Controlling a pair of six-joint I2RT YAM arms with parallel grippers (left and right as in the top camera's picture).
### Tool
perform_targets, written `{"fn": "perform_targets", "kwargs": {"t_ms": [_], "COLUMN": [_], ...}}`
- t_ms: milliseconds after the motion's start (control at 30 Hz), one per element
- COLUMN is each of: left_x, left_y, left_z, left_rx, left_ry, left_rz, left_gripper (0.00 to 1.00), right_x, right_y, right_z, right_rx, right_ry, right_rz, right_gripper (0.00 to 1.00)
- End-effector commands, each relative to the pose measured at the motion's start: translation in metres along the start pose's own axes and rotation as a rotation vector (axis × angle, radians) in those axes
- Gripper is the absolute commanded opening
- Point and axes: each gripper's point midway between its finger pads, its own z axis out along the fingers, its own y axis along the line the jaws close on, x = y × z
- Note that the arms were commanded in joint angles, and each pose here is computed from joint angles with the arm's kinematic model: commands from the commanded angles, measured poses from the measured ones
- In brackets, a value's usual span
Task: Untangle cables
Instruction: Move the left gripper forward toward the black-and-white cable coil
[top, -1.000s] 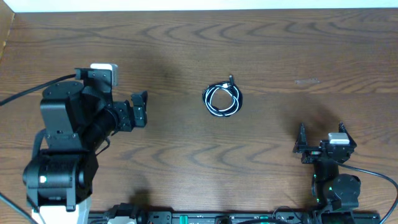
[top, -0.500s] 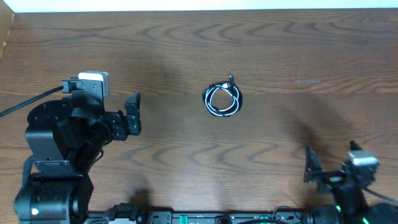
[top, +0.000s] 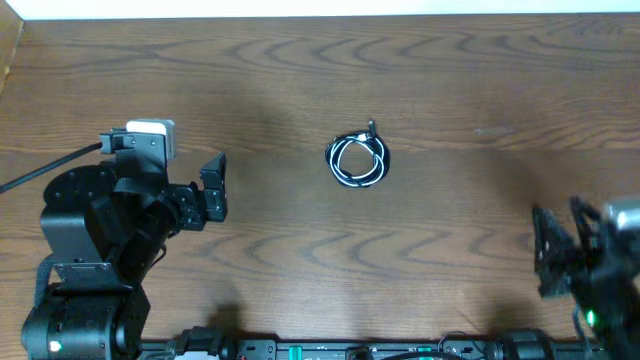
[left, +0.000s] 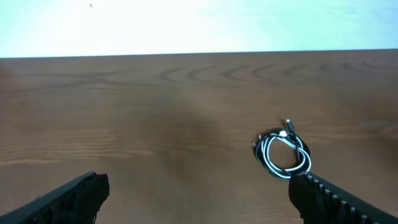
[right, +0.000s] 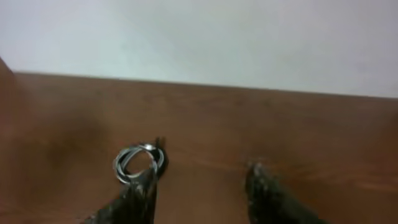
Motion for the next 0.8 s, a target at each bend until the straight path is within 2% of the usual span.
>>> {"fn": "perform_targets", "kwargs": {"t_ms": [0,33,67,267,400,667,767], "left_x": [-0.005,-0.005,-0.005,-0.017,-0.019,-0.001,0.010], "left_y": [-0.010,-0.012,-0.013,-0.012,-0.012,-0.039,-0.051], "left_z": [-0.005,-0.006,-0.006,0.001,0.018,0.094,0.128], "left_rx": [0.054,0.069,0.075,0.077,0.088,0.321,0.376], "left_ry": [-0.018,-0.017,-0.016,-0.048,-0.026,0.154,0.220], "left_rz": [0.008,0.008,0.008,-0.017,-0.020,-0.020,-0.013], "left_gripper": [0.98,0.98,0.98,0.98,0.98,0.98,0.98], "right_x": [-0.007,-0.008,-0.009,-0.001,0.002,-0.007,0.004], "right_y": [-0.017,-0.020,-0.023,-0.031,-0.031,-0.031,-0.036], "right_z": [0.026,0.031,0.040,0.091,0.108,0.126,0.138], "right_rx": [0.079,0.091,0.103,0.098,0.082,0.074,0.099], "right_ry": [0.092,0.105,0.126,0.270,0.296,0.260,0.306], "right_rz": [-0.026,-0.030,-0.045,-0.107,-0.120,-0.088,-0.014], "right_gripper": [0.65,0.94,0.99,0.99,0.99,0.99,0.99]}}
